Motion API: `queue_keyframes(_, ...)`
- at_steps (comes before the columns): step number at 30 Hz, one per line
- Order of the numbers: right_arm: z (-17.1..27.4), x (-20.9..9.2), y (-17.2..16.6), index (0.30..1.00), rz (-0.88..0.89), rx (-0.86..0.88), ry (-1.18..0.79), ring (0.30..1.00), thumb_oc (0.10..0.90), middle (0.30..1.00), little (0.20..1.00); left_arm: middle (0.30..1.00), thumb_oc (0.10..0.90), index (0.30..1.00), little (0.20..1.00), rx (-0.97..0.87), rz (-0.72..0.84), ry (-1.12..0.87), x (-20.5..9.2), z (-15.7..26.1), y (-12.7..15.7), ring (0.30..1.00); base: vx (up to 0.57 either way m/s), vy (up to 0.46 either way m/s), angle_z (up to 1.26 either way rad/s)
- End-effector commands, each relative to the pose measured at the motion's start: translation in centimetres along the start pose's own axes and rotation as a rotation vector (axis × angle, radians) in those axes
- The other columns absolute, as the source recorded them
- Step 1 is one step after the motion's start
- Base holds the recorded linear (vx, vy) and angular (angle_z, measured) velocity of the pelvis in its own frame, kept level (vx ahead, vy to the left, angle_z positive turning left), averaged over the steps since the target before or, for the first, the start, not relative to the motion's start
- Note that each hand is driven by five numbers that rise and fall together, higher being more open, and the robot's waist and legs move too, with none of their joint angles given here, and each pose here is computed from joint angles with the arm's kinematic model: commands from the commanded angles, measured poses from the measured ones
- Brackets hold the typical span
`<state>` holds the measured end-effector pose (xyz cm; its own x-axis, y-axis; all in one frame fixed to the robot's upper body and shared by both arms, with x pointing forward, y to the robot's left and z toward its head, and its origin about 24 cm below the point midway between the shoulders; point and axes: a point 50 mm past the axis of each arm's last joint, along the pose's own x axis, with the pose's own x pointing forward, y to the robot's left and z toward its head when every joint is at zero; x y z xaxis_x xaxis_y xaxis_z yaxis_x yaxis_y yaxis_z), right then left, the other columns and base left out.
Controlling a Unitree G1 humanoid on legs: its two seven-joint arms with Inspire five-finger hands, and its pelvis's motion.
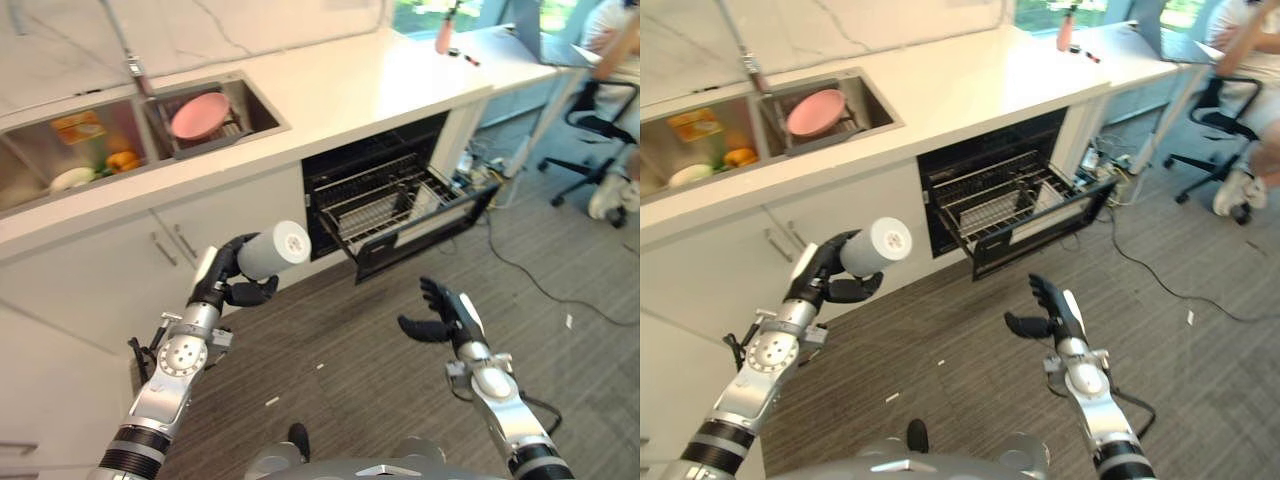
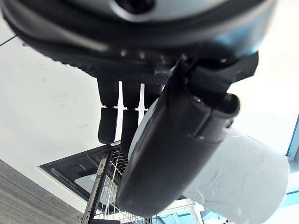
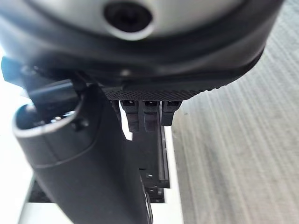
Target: Place the dishes in the dishwasher.
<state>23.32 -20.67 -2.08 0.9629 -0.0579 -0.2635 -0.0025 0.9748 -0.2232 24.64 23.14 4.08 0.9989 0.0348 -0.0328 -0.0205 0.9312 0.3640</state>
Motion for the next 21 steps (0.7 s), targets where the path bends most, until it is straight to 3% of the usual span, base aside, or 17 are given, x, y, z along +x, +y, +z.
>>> queue_keyframes(1, 8.3, 1.6, -3.2, 0.9, -0.103, 0.05, -0.39, 0.9, 0.8, 0.9, 0.9, 0.3, 0.4, 0.3, 0.3, -0.081, 0.05, -0.355, 0.3, 6.5, 0.6, 0.3, 0.1, 0.034, -0.74)
queue_keyframes(7, 12.8, 0.3, -2.5, 0.9, -0.051, 0.171, -0.617, 0.9, 0.8, 0.9, 0.9, 0.3, 0.4, 0.3, 0.3, -0.11, 0.07, -0.448, 1.1, 8.5, 0.3, 0.3, 0.18, -0.015, -0.18)
queue_keyframes(17, 13.5, -1.0, 1.3, 0.9, 0.284, 0.58, -0.628, 0.9, 0.8, 0.9, 0.9, 0.3, 0.4, 0.3, 0.3, -0.327, 0.099, -0.419, 1.4, 7.9, -0.1, 0.3, 0.21, -0.213, 0.0)
queue_keyframes(21, 13.7, -1.4, 2.0, 0.9, 0.374, 0.636, -0.617, 0.9, 0.8, 0.9, 0.9, 0.3, 0.4, 0.3, 0.3, -0.334, 0.103, -0.434, 1.7, 8.4, -0.2, 0.3, 0.15, -0.054, 0.09)
